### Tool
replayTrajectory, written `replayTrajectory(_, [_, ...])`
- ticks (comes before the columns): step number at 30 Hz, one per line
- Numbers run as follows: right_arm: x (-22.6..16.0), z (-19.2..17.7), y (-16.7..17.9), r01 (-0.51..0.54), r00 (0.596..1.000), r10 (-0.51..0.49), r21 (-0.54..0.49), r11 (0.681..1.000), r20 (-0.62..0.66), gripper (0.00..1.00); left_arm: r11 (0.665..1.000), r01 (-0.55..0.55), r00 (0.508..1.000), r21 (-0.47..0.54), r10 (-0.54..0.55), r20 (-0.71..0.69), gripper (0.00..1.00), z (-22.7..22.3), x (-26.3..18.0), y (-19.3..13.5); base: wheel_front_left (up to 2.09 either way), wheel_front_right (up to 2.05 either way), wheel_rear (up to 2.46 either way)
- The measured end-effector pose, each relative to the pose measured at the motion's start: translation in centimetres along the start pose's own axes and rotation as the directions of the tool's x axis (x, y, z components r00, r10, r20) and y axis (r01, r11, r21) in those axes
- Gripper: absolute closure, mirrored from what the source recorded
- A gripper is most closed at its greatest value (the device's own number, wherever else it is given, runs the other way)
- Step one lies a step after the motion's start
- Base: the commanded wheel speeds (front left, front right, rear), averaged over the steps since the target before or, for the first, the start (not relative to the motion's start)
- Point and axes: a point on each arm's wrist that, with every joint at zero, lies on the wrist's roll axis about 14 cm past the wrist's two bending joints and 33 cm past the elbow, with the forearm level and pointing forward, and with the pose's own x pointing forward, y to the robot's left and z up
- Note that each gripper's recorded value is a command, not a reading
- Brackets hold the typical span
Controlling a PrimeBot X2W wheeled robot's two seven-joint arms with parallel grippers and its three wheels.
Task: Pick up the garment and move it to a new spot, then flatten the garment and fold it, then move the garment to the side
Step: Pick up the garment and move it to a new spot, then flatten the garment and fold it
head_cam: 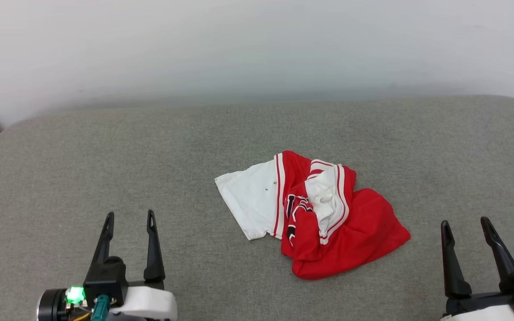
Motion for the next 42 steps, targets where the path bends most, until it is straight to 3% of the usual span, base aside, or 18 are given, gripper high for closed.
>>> replayTrajectory(9, [-1.2,-0.4,0.3,-0.003,1.0,0.004,0.029,1.0,-0.017,0.0,1.0,0.021,0.999,-0.001,-0.021,-0.035,0.0,-1.1,-1.9,-0.1,0.0,0.0,0.0])
replayTrajectory(42, [-1.6,-0.7,1.1,-0.023,0.999,0.025,0.057,0.998,-0.026,0.0,0.999,0.042,0.997,-0.013,-0.042,-0.058,0.0,-2.0,-2.4,-0.2,0.0,0.0,0.0])
